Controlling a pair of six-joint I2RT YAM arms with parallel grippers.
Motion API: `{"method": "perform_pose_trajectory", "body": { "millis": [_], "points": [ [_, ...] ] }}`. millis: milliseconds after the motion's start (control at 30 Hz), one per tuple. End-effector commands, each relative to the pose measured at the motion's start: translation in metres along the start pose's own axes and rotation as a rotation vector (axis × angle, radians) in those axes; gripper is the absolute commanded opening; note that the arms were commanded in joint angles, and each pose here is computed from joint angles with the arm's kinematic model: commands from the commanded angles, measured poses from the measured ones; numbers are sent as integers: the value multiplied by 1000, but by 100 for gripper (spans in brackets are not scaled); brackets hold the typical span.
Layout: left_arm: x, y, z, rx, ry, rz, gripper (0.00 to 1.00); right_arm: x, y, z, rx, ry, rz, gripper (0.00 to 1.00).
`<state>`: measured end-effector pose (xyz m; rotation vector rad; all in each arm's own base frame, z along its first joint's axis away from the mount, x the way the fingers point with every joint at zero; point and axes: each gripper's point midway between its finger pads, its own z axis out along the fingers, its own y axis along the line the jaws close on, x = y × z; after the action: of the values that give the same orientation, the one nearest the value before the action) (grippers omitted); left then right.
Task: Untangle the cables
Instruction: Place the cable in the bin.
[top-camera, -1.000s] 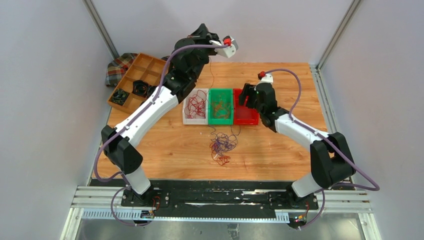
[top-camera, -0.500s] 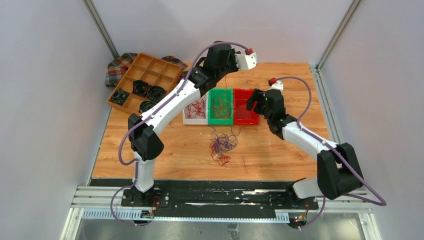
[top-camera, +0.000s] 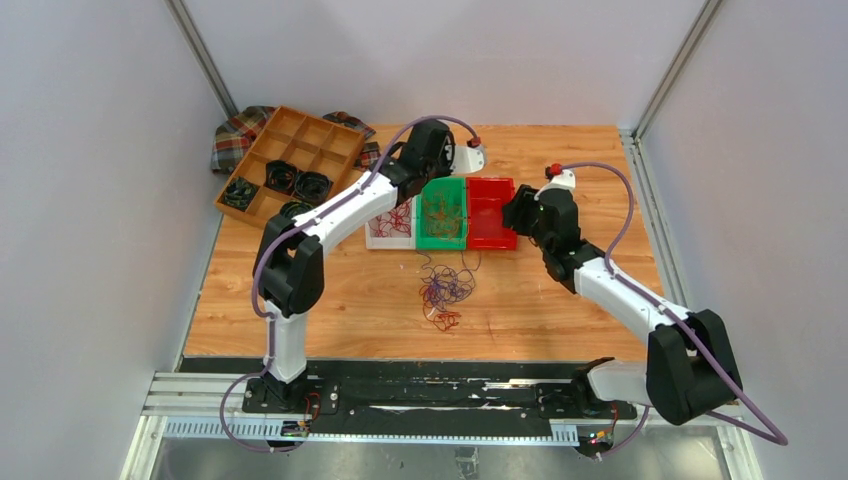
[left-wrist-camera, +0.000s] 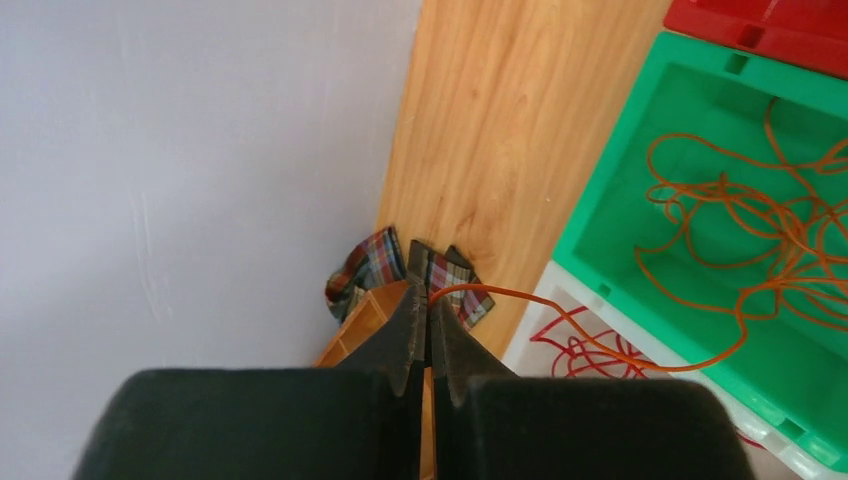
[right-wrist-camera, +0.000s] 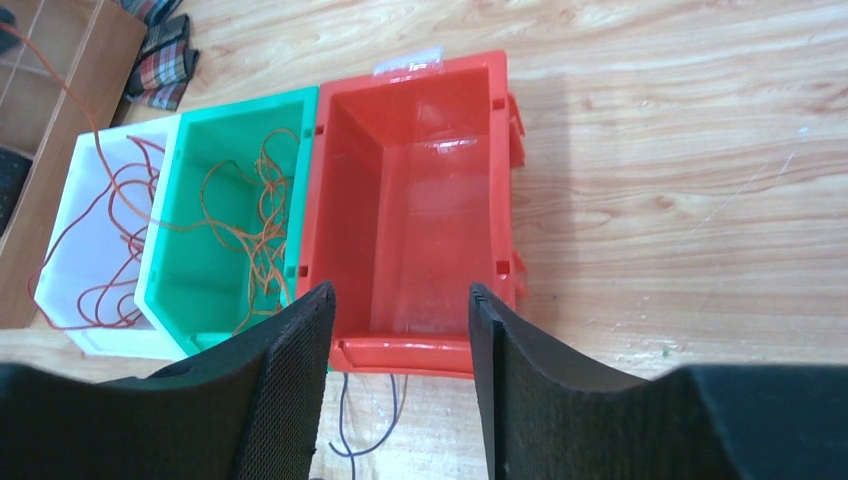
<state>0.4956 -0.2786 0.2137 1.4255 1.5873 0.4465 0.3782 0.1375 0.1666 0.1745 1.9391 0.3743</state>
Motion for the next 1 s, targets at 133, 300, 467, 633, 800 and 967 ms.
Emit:
{"method": "perform_pose_trajectory", "body": {
  "millis": [133, 300, 467, 633, 800, 967],
  "points": [
    [-22, 16, -9, -24, -106, -34, 1, 24, 2, -2, -40, 77, 67, 51],
    [-26, -51, -7, 205, -99, 15, 0, 29, 0, -7, -40, 92, 74, 49],
    [-12, -85, 6, 317, -24, 6, 0, 28, -4, -18, -29, 83, 70, 44],
    [-8, -120, 8, 461, -25, 13, 0, 29, -10, -24, -6, 91, 56, 40],
    [-7, -116, 17, 487, -16, 44, 2, 29, -13, -27, 4, 90, 49, 41],
    [-6, -102, 15, 488, -16, 46, 42, 24, -12, -31, 2, 81, 40, 44]
  ]
}}
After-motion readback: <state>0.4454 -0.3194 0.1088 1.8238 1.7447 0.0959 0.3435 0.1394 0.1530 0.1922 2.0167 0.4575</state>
